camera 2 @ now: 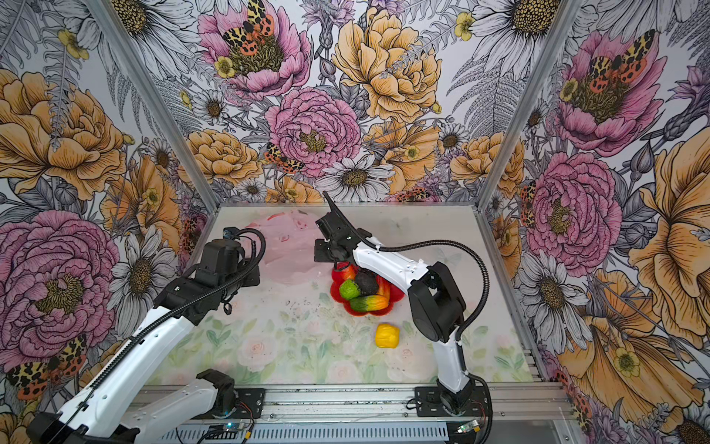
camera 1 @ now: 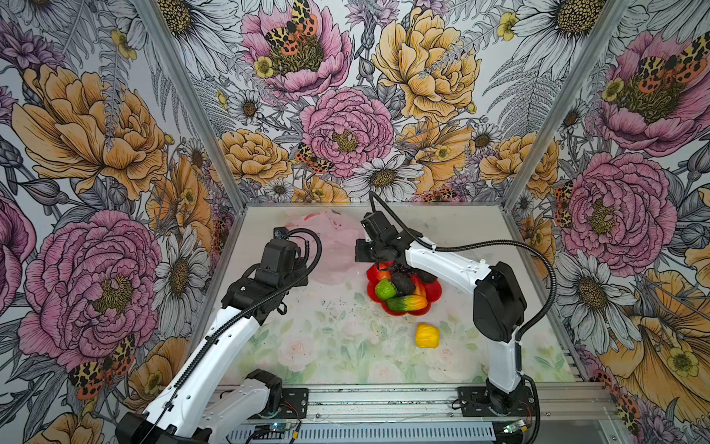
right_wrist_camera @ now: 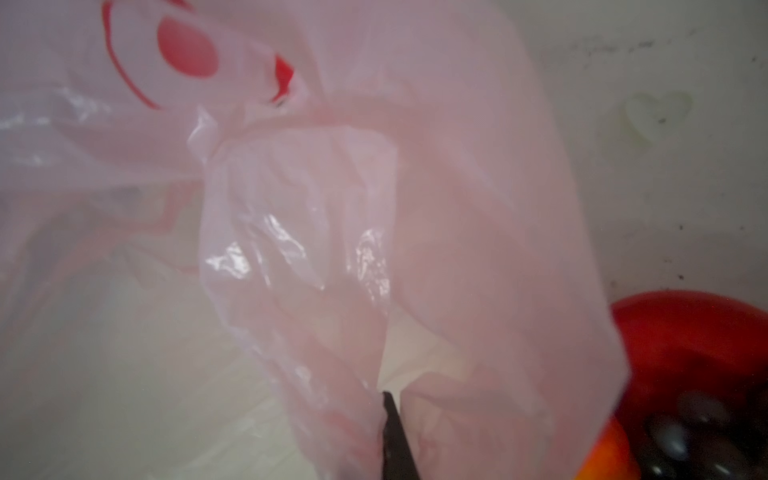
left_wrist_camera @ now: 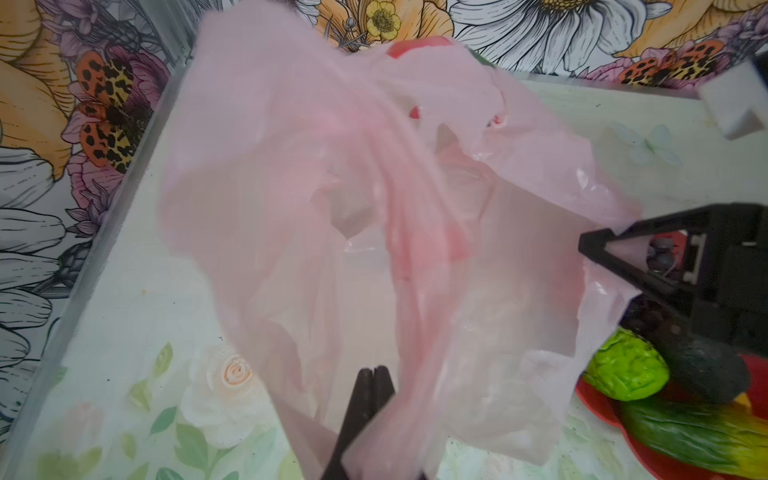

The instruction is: Place the fruits into the plastic bag

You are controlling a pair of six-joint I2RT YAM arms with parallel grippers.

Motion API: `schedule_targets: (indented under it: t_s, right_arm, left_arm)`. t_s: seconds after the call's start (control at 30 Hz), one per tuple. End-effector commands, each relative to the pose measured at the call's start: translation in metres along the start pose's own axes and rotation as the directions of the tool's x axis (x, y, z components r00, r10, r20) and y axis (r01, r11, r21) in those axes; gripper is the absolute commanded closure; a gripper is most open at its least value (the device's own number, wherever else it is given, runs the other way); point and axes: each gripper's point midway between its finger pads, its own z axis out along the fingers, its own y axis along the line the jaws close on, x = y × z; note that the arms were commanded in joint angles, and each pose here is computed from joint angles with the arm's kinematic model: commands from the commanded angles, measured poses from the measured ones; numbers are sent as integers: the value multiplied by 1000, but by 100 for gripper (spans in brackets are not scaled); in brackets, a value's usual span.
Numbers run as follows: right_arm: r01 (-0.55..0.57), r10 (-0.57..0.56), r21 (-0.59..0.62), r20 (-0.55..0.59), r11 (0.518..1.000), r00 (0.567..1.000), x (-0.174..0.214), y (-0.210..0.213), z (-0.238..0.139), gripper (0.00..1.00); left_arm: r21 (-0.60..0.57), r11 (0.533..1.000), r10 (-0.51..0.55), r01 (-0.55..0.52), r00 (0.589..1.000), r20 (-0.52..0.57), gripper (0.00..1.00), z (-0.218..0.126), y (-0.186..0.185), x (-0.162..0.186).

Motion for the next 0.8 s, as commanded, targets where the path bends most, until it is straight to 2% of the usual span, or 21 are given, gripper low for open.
schedule_targets:
  t_s: [0.0,0.03,0.1,0.2,0.23,0.37,0.47,0.5,0.57,0.67,0.77]
  right_arm:
    - [-31,33,-64,31,997,999,-19,9,-15,100]
    - [-34,36,-78,21,996,999,-19,9,-16,91]
    - [-46,48,-84,22,995,999,-22,5,-28,53]
    - [-20,21,-14,71,1000,997,-27,-5,-66,12]
    - [-16,15,15,86,1000,996,-26,-11,-83,1]
    - [-53,41,120,103,991,994,-2,-37,-145,1]
    - [-117,116,252,19,961,993,46,-73,-177,1]
    - [-124,142,298,-41,947,989,70,-85,-185,0]
    - [-99,173,372,-169,923,970,118,-101,-194,0]
    - [-45,195,419,-320,907,927,181,-113,-193,0]
    - [2,188,439,-388,899,902,214,-115,-181,1]
  left_arm:
    - [50,998,-34,34,999,-6,100,1,-9,7]
    - [54,998,-33,34,999,-7,100,1,-10,9]
    - [71,997,-30,31,999,-10,100,0,-15,10]
    - [98,995,-27,28,1000,-3,100,-2,-21,10]
    - [101,995,-25,25,1000,0,100,-2,-22,9]
    - [116,993,-6,7,1000,-6,100,-1,-28,11]
    - [132,991,6,-6,1000,-3,100,-3,-33,11]
    - [138,990,12,-12,1000,-1,100,-4,-35,11]
    - [143,989,23,-24,1000,7,100,-6,-37,10]
    - [149,988,42,-42,999,6,100,-6,-40,12]
    - [160,986,53,-53,999,1,100,-6,-44,14]
